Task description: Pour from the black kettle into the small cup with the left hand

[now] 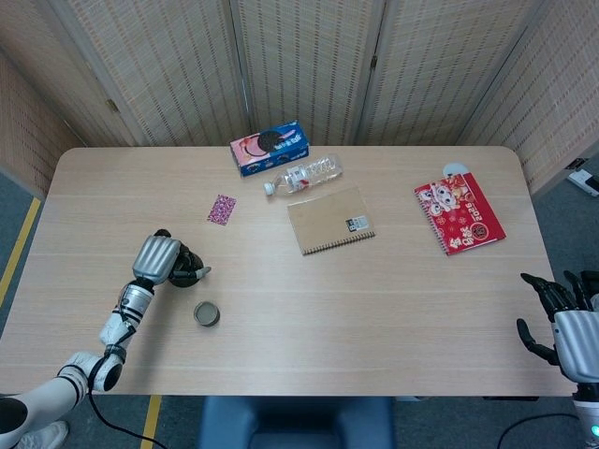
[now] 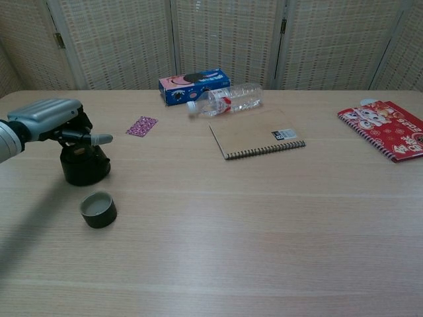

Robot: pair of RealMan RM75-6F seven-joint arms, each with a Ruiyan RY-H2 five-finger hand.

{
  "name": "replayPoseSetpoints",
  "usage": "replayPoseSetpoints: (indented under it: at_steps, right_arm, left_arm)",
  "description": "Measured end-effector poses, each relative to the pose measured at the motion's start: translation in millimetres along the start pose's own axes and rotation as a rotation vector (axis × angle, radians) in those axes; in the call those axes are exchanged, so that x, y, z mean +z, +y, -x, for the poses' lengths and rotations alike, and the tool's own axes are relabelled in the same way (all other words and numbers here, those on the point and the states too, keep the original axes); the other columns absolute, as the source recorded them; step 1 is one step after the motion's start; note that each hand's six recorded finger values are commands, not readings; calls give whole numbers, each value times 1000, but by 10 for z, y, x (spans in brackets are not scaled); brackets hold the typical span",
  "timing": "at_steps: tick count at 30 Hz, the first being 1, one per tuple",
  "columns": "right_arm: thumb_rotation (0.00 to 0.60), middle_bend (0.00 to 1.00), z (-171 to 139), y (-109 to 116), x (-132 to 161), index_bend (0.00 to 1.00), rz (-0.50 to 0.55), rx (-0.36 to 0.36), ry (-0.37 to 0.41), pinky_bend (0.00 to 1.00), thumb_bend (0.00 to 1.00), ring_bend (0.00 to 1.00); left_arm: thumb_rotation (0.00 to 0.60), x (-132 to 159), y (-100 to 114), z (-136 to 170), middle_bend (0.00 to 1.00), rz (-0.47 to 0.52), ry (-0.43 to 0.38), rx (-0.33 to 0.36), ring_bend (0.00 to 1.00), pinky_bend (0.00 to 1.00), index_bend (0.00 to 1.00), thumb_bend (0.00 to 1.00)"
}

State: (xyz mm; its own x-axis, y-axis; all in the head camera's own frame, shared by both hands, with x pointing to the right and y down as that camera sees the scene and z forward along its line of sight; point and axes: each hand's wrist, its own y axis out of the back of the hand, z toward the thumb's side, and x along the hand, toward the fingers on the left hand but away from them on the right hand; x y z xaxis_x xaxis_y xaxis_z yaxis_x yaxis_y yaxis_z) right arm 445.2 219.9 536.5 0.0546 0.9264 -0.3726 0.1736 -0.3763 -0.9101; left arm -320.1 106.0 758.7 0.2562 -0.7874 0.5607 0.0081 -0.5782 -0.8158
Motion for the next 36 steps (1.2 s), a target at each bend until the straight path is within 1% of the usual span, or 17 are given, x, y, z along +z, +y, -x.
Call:
replayPoseSetpoints:
  at_steps: [2, 5, 6, 7, 9, 11, 15, 18, 19, 20, 21, 24, 27, 28, 30, 32, 36]
  right_arm:
    - [600, 261, -6, 2, -3, 143, 0, 0, -1, 47, 450, 222]
    - [600, 261, -15, 9, -9, 143, 2, -3, -2, 47, 449, 223]
    - [600, 261, -18, 10, -11, 143, 2, -3, -3, 47, 450, 223]
    - [600, 261, -20, 12, -11, 143, 3, -4, -3, 47, 450, 223]
    - [600, 261, -22, 15, -10, 143, 3, -5, -2, 47, 451, 223]
    - [600, 261, -22, 21, -7, 143, 3, -7, -1, 47, 450, 223]
    - [600, 261, -10, 32, -10, 143, 0, -5, 0, 47, 450, 224]
    - [600, 262, -3, 23, -14, 143, -6, 9, 1, 48, 450, 223]
    - [600, 262, -2, 18, -15, 143, -10, 16, 2, 49, 450, 223]
    - [600, 262, 2, 13, -14, 143, -14, 24, 4, 50, 449, 223]
    - [600, 262, 7, 10, -13, 143, -15, 29, 5, 50, 450, 223]
    - [600, 263, 22, 3, -18, 143, -12, 40, 6, 51, 449, 226]
    - [600, 262, 37, -25, -19, 143, -21, 62, 11, 51, 450, 228]
    - [600, 262, 42, -36, -17, 143, -25, 70, 13, 51, 450, 227]
    - [600, 261, 59, -60, -11, 143, -32, 90, 19, 51, 450, 226]
    - [600, 248, 80, -80, -9, 143, -31, 107, 26, 51, 449, 222]
    - [600, 185, 112, -126, -11, 143, -16, 133, 42, 51, 449, 187]
  left_arm:
    - [148, 7, -4, 10, 778, -4, 3, -7, 565, 168, 786, 148]
    - [145, 2, -3, 18, 680, -1, 10, -14, 475, 144, 746, 148]
    - [147, 2, -1, 20, 636, 1, 12, -15, 437, 135, 709, 148]
    - [147, 3, 2, 21, 618, 7, 13, -16, 420, 130, 690, 148]
    - [148, 1, 7, 22, 542, 18, 17, -18, 355, 116, 601, 148]
    - [147, 4, 19, 23, 498, 42, 22, -19, 323, 112, 536, 148]
    - [147, 7, 103, 33, 489, 112, 34, 2, 318, 114, 498, 149]
    - [156, -34, 236, 67, 489, 146, 49, 46, 320, 114, 493, 149]
    - [169, -56, 288, 92, 489, 155, 57, 63, 327, 114, 491, 149]
    - [200, -72, 323, 114, 489, 162, 63, 73, 335, 113, 487, 149]
    - [243, -89, 355, 139, 489, 170, 69, 82, 346, 114, 481, 149]
    - [388, -158, 459, 253, 488, 194, 94, 102, 348, 113, 470, 150]
    - [561, -247, 577, 411, 485, 206, 127, 121, 344, 109, 446, 151]
    - [583, -289, 627, 489, 484, 208, 142, 131, 343, 107, 441, 153]
    - [600, -364, 704, 643, 484, 211, 172, 148, 342, 106, 429, 171]
    - [600, -426, 749, 790, 480, 207, 198, 157, 340, 106, 422, 181]
    - [600, -528, 782, 1142, 475, 185, 243, 172, 337, 105, 420, 181]
